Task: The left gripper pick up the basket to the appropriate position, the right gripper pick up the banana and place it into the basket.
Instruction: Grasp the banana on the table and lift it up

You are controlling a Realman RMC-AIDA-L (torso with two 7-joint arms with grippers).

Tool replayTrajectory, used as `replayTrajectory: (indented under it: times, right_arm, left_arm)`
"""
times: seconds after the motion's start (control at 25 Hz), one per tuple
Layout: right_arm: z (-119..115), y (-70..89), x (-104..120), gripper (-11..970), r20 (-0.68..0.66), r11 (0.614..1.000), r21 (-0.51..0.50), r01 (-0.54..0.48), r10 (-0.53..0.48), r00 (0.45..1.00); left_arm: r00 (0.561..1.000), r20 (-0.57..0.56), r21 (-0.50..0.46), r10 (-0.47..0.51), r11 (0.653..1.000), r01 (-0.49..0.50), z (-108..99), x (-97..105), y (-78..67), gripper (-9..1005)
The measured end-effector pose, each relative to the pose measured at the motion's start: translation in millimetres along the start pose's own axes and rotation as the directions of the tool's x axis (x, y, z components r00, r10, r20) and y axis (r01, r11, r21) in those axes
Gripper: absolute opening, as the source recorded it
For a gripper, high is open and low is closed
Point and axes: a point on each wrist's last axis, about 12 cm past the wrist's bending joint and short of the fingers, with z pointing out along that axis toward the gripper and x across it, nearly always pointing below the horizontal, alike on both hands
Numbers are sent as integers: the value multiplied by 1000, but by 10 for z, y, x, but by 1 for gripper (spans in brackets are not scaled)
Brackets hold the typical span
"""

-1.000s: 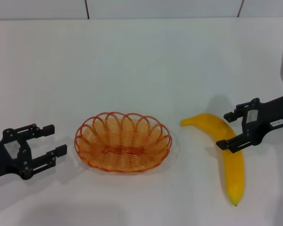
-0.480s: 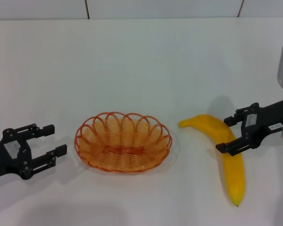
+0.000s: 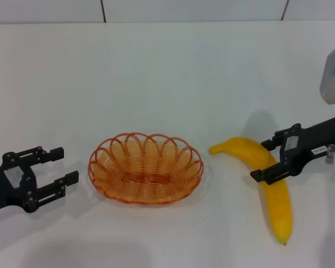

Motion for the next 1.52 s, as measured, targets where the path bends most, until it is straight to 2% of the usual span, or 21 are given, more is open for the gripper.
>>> replayTrajectory:
  times: [0.52,0.76,0.96,1.52]
  right_arm:
    - [16,-2,1,881,-17,1000,6,-9,9,1000]
    - [6,6,-12,732,-19,1000,-1,-4,4,1000]
    - [4,9,-14,517,-20,1000,-3,-15,15,1000]
    - [-53,23,-92,536,-3,1000,-12,-6,6,1000]
  left_arm:
    - [1000,1,0,-1,1000,1,-4,2,-4,603]
    - [1000,0,-1,-3,1000,3,-10,8,-8,603]
    - [1000,0,-2,-4,1000,4,-13,12,-11,603]
    - [1000,-1,-2,-4,1000,4,-14,12,-12,604]
